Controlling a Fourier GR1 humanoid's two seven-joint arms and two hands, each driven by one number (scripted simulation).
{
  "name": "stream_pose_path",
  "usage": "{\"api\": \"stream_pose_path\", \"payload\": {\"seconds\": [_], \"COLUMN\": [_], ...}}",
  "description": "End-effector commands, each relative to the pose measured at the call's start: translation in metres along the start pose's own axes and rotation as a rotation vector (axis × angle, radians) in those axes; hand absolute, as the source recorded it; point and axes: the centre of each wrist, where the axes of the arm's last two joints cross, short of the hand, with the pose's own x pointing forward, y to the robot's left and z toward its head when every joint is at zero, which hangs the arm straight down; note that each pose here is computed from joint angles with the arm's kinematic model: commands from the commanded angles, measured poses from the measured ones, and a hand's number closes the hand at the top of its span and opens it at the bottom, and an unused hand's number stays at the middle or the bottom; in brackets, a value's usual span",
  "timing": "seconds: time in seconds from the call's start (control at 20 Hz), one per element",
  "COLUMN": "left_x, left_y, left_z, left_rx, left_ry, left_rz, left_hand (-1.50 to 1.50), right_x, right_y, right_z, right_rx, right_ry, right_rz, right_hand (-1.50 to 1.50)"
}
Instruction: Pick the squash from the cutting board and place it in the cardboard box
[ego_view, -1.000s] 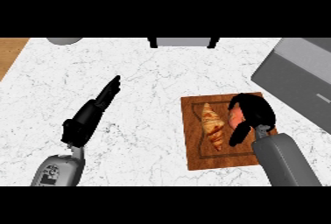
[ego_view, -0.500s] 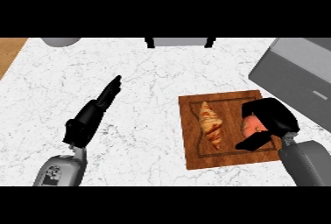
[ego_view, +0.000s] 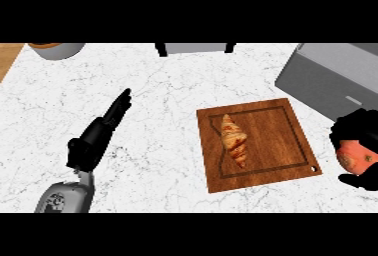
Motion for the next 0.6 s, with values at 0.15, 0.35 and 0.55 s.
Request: {"api": "stream_pose_path", "payload": {"seconds": [0.15, 0.35, 0.55], "left_x": [-0.003, -0.003, 0.000], "left_y": [0.009, 0.009, 0.007], "left_z": [0.009, 0.007, 0.006], "left_rx": [0.025, 0.009, 0.006], "left_ry": [0.007, 0.010, -0.003], "left_rz": [0.000, 0.007, -0.002], "left_hand": [0.00, 0.00, 0.00], "right_x": [-0.040, -0.042, -0.047], "right_y": [-0.058, -0.084, -0.104], "right_z": [0.103, 0.127, 0.156], "right_rx": [-0.153, -0.227, -0.348], "right_ry": [-0.202, -0.250, -0.178], "right_rz": [-0.017, -0.102, -0.162], "right_hand": [1.50, 1.50, 1.50]}}
